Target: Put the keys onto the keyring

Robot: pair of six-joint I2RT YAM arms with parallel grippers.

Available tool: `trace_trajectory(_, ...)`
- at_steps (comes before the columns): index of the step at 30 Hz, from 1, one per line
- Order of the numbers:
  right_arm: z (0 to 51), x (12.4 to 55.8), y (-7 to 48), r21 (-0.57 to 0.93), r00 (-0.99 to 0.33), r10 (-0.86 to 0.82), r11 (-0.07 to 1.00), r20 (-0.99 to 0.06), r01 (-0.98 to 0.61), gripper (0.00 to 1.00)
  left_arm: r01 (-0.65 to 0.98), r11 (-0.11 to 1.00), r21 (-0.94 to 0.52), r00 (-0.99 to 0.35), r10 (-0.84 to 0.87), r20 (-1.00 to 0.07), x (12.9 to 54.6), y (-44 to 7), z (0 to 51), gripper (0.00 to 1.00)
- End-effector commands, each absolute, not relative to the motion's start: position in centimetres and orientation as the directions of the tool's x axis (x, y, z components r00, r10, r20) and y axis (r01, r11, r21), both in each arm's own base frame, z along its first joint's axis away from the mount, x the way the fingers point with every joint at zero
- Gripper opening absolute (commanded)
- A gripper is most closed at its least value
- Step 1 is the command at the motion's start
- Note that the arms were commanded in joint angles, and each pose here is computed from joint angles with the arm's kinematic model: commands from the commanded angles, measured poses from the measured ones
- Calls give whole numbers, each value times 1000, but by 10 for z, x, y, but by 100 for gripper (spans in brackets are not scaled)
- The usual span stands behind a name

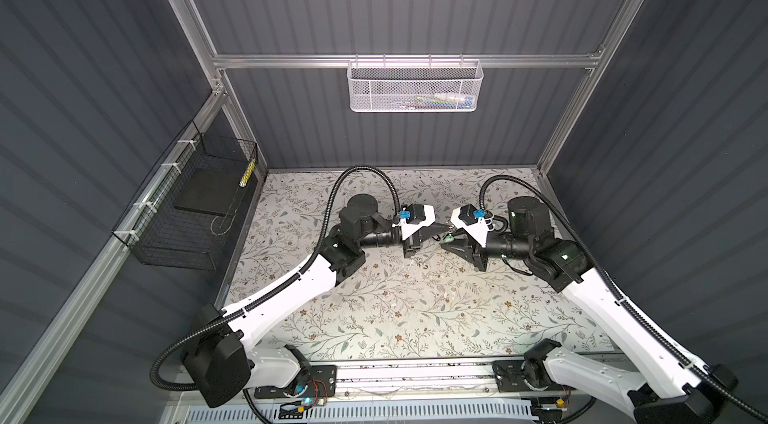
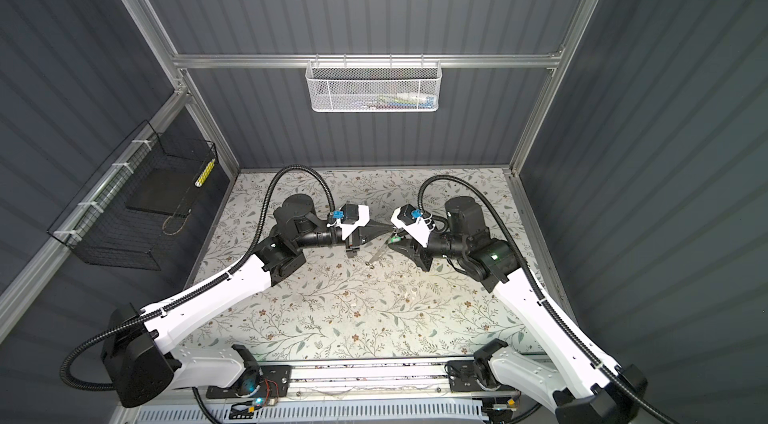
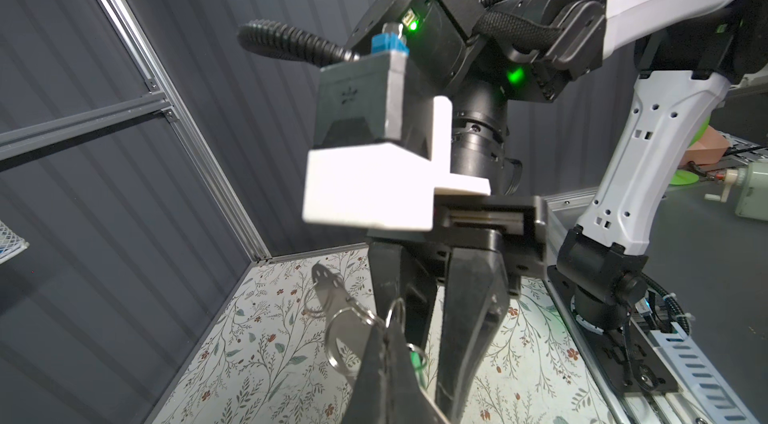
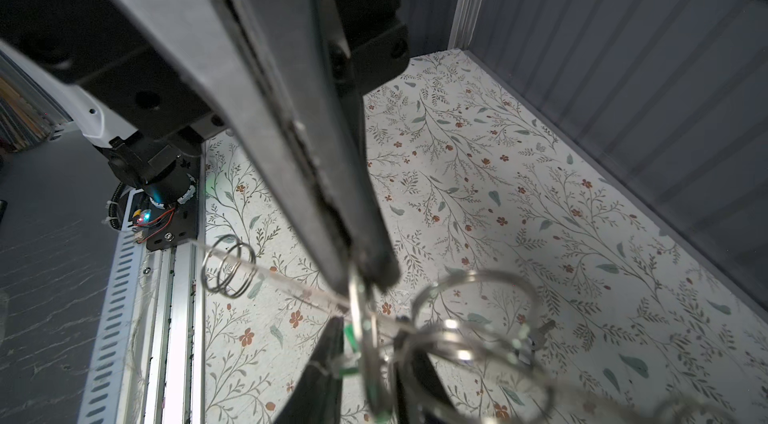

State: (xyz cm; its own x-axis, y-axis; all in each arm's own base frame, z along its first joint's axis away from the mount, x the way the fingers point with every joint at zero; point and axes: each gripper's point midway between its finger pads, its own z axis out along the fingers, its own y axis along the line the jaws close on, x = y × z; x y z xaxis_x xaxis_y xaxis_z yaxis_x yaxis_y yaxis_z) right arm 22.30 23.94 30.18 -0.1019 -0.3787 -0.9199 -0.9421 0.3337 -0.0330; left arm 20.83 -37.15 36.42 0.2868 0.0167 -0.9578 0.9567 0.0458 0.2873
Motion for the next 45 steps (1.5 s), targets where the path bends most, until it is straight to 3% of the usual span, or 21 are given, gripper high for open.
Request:
trace_trajectory(1, 316, 215, 238, -44, -74, -348, 320, -935, -946, 24, 948, 77, 308, 310, -14, -951, 207, -365, 379, 0)
trace_trajectory(10, 312, 210, 237, -28, -88, -359, 306, -929, -952, 6, 948, 87, 305, 308, -19, -951, 208, -364, 380, 0)
trace_trajectory(18, 311, 214, 242, -11, -98, -358, 291, -929, -957, 0, 951, 90, 296, 300, -35, -953, 208, -364, 382, 0)
trace_trajectory(28, 313, 219, 232, -37, -112, -402, 344, -909, -938, 0, 955, 10, 296, 296, 21, -955, 198, -365, 367, 0)
trace_trajectory(45, 315, 216, 221, -66, -115, -450, 367, -886, -928, 0, 938, 5, 347, 343, 143, -928, 200, -358, 351, 0)
